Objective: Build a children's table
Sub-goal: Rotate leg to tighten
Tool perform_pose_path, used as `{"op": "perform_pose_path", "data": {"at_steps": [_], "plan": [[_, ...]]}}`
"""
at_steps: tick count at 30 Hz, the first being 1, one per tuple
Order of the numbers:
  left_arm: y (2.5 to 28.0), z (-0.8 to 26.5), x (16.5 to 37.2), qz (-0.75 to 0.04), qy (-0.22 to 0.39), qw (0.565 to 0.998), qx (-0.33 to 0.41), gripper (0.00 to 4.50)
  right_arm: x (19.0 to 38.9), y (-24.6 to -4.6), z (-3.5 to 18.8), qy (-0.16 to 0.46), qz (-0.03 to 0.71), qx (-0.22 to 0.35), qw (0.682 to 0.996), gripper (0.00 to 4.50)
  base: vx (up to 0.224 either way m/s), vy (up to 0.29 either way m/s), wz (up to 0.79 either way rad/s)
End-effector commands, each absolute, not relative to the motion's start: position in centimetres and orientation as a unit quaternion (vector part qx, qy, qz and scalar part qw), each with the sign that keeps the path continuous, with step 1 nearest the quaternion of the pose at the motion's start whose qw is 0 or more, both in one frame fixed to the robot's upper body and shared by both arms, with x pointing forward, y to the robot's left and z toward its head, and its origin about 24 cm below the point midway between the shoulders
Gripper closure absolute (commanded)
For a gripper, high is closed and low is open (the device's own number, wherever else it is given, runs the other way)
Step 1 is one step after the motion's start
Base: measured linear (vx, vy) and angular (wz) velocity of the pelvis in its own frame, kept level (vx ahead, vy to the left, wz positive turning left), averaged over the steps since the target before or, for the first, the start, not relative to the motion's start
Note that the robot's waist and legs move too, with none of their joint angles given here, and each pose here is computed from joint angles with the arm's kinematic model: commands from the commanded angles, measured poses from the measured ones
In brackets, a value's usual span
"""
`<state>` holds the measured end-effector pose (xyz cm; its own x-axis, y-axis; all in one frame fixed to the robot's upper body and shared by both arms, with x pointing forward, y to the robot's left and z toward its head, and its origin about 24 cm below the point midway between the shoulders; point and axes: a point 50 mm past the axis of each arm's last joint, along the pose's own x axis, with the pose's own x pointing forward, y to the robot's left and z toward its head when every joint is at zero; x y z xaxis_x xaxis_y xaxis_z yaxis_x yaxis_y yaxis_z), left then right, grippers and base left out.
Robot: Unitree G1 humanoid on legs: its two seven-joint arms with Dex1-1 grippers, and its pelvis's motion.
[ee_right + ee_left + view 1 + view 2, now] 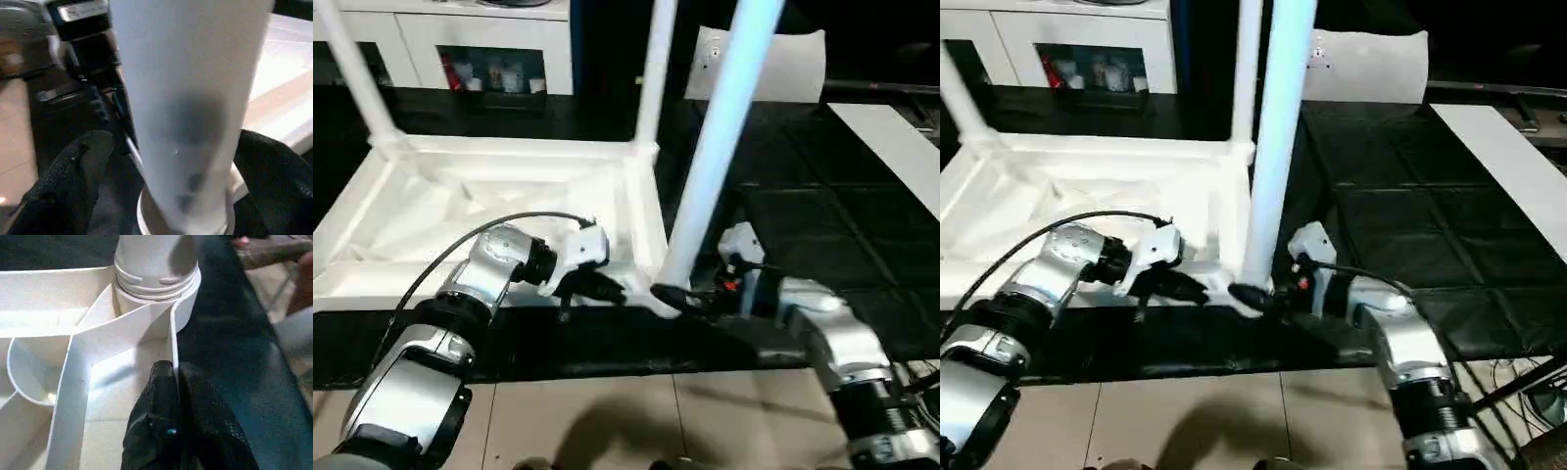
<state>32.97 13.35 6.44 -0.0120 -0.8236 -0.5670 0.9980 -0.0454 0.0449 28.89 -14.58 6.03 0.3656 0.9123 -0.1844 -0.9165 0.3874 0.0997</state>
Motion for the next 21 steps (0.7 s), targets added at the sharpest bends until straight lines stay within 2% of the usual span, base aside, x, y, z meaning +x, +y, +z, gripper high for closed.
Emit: {"op": "perform_pose_path", "data": {"at_steps": [1, 3, 4, 8, 11, 21], "plan": [[12.79, 6.83, 32.57, -0.721, 0.188, 0.616, 0.255, 4.50, 28.61, -14.79, 6.45, 0.105, 0.583, -0.012, 0.805, 0.55, 0.000, 0.000, 0.00], [12.82, 6.84, 32.52, -0.725, 0.189, 0.611, 0.255, 4.50, 28.54, -14.88, 6.45, 0.108, 0.590, -0.015, 0.800, 0.55, 0.000, 0.000, 0.00], [12.84, 6.85, 32.48, -0.728, 0.189, 0.608, 0.256, 4.50, 28.49, -14.93, 6.44, 0.110, 0.594, -0.016, 0.796, 0.83, 0.000, 0.000, 0.00], [12.75, 6.99, 32.00, -0.756, 0.192, 0.568, 0.264, 4.50, 28.13, -15.06, 6.34, 0.126, 0.633, -0.032, 0.763, 1.08, 0.000, 0.000, 0.00], [12.68, 7.08, 31.87, -0.764, 0.193, 0.554, 0.268, 4.50, 27.99, -14.93, 6.35, 0.131, 0.650, -0.037, 0.748, 1.36, 0.000, 0.000, 0.00], [12.65, 7.17, 31.77, -0.770, 0.193, 0.540, 0.279, 4.50, 27.97, -14.74, 6.48, 0.133, 0.672, -0.042, 0.727, 2.24, 0.000, 0.000, 0.00]]}}
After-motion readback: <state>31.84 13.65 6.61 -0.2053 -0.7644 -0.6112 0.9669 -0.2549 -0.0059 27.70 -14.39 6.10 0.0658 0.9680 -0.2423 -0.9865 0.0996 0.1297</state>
